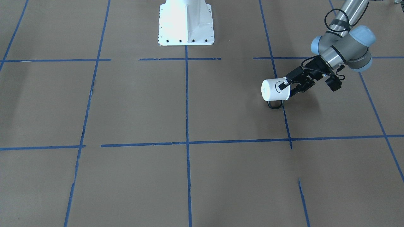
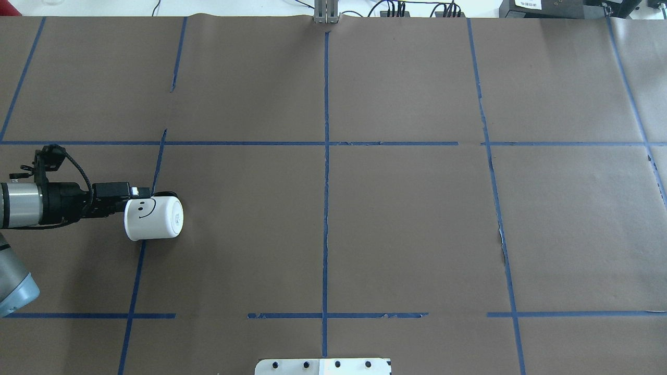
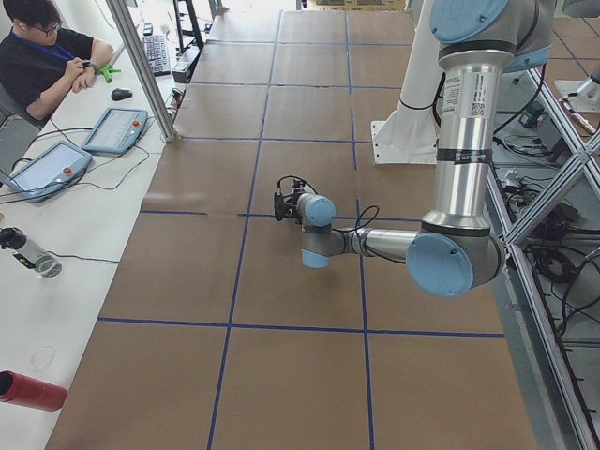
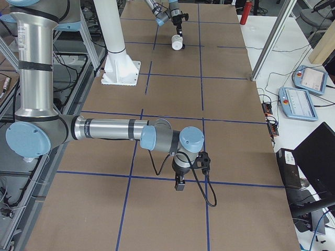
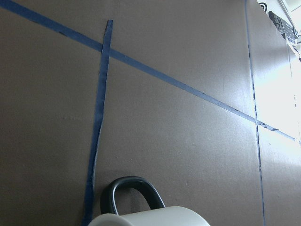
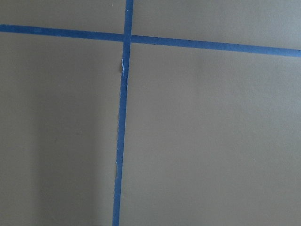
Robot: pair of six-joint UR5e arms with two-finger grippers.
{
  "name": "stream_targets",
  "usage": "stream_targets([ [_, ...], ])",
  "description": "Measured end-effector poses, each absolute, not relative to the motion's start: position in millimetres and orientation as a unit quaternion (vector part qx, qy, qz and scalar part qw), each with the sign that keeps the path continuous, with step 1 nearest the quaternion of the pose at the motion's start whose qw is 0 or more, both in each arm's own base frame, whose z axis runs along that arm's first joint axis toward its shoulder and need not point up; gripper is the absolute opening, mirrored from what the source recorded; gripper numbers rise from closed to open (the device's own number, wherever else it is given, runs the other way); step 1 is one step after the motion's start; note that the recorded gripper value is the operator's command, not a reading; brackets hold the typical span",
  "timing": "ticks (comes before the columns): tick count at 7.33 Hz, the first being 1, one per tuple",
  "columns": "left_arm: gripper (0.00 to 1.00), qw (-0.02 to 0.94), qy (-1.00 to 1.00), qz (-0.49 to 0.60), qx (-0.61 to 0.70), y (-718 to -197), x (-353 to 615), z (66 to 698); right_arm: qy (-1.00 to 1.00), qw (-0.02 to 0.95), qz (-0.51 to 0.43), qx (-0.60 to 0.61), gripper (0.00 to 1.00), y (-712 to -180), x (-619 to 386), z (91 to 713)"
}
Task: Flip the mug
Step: 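Move the left gripper toward the open end of the white smiley mug, then close the left gripper on the mug's rim, then lift the mug with the left gripper and carry it toward the table center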
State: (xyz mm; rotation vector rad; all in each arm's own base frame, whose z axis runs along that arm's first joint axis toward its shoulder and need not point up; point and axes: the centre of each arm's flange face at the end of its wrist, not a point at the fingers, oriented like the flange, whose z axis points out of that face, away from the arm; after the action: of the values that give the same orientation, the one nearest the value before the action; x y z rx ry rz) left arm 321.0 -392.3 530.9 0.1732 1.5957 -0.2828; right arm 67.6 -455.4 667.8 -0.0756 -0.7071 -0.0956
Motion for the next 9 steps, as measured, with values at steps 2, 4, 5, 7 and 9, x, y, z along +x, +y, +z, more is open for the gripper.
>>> stream_targets([
  [2,0.23,0.667,0.732,-0.127,0.061,-389,333,522,-0.346,0.936,-0.047,-0.037,1.0,-455,68,668],
  [4,0.0,0.657,0.746,-0.103,0.024,-387,343,506,-0.346,0.936,-0.047,-0.037,1.0,-455,68,668],
  [5,0.0,0.65,0.754,-0.091,-0.004,-389,350,491,-0.346,0.936,-0.047,-0.037,1.0,-455,68,668],
  [7,0.0,0.624,0.776,-0.094,-0.021,-412,358,447,-0.346,0.936,-0.047,-0.037,1.0,-455,68,668],
  [9,0.0,0.607,0.788,-0.102,-0.015,-438,359,410,-0.346,0.936,-0.047,-0.037,1.0,-455,68,668],
])
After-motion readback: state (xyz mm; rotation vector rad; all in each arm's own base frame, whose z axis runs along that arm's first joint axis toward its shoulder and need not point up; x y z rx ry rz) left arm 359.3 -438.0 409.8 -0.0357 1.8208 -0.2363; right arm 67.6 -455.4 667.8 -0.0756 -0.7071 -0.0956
